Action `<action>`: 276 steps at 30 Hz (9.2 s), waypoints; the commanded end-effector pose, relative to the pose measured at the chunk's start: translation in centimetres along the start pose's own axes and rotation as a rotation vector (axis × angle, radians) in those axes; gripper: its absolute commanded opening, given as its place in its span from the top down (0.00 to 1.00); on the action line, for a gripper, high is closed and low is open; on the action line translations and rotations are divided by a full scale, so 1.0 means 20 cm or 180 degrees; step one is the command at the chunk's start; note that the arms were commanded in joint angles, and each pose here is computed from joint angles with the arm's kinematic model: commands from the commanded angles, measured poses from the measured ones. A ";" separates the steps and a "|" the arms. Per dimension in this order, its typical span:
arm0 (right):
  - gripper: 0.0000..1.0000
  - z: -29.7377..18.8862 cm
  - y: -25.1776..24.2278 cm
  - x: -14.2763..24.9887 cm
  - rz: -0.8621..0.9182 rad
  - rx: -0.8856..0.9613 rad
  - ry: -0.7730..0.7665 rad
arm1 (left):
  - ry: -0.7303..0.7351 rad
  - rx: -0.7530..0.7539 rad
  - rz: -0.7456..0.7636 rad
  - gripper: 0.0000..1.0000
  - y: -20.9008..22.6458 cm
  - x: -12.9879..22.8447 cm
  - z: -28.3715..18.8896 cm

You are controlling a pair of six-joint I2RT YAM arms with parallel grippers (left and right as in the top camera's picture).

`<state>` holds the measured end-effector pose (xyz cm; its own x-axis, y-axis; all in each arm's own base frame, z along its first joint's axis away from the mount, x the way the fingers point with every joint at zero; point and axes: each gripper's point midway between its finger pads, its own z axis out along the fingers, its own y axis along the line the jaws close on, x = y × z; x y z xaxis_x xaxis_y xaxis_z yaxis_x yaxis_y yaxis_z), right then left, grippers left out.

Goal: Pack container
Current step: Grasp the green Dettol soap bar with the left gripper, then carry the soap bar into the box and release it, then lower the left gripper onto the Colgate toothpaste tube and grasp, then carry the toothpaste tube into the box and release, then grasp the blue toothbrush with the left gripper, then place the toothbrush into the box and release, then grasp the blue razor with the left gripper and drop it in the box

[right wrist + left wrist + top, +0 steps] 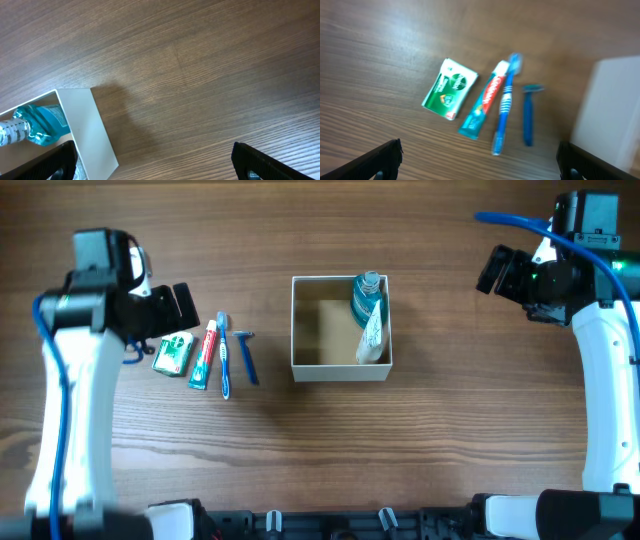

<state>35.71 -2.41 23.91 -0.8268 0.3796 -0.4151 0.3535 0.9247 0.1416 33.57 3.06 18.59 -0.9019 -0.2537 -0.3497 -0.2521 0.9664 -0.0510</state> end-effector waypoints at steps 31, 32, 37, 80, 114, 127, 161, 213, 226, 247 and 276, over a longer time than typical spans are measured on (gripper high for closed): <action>0.00 0.01 0.00 -0.01 0.0048 0.0001 0.0007 | 0.1162 -0.0042 0.0895 0.11 0.21 0.20 0.86; 0.00 0.01 0.00 -0.01 0.0049 0.0001 0.0007 | 0.1159 -0.0041 0.0903 0.12 0.21 0.20 0.87; 0.00 0.01 0.00 -0.01 0.0049 0.0001 0.0007 | 0.1120 -0.0048 0.0917 0.19 0.22 0.25 0.93; 0.00 0.01 0.00 -0.01 0.0049 0.0001 0.0006 | 0.0500 0.0865 0.0587 0.34 -1.42 0.29 0.57; 0.00 0.01 0.00 -0.02 0.0048 -0.0002 -0.0002 | 0.1347 0.0107 0.1035 0.14 -0.07 0.19 0.82; 0.00 0.01 0.00 -0.02 0.0051 -0.0002 -0.0002 | 0.1319 0.0172 0.0980 0.48 -0.07 0.31 0.98; 0.00 0.01 0.00 -0.02 0.0049 -0.0002 -0.0002 | 0.0484 0.0869 0.1066 0.85 -1.41 0.38 0.53; 0.00 0.01 0.00 -0.02 0.0048 -0.0002 -0.0002 | 0.1008 -0.0268 -0.0061 0.96 -0.20 0.38 1.02; 0.00 0.01 0.00 -0.02 0.0049 -0.0002 -0.0002 | 0.0305 0.0821 0.0190 0.96 -0.63 0.05 0.03; 0.00 0.01 0.00 -0.02 0.0049 -0.0002 -0.0002 | 0.0265 0.0955 0.0833 0.57 -1.35 0.28 0.42; 0.00 0.01 0.00 -0.02 0.0049 -0.0002 -0.0002 | 0.0874 0.0051 -0.0107 0.41 -0.48 0.53 0.89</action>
<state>35.78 -2.42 23.95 -0.8254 0.3795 -0.4180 0.3530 0.9247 0.1425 32.95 -7.54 0.89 -0.9386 -0.3175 -0.1348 -0.3120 0.9482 -0.0604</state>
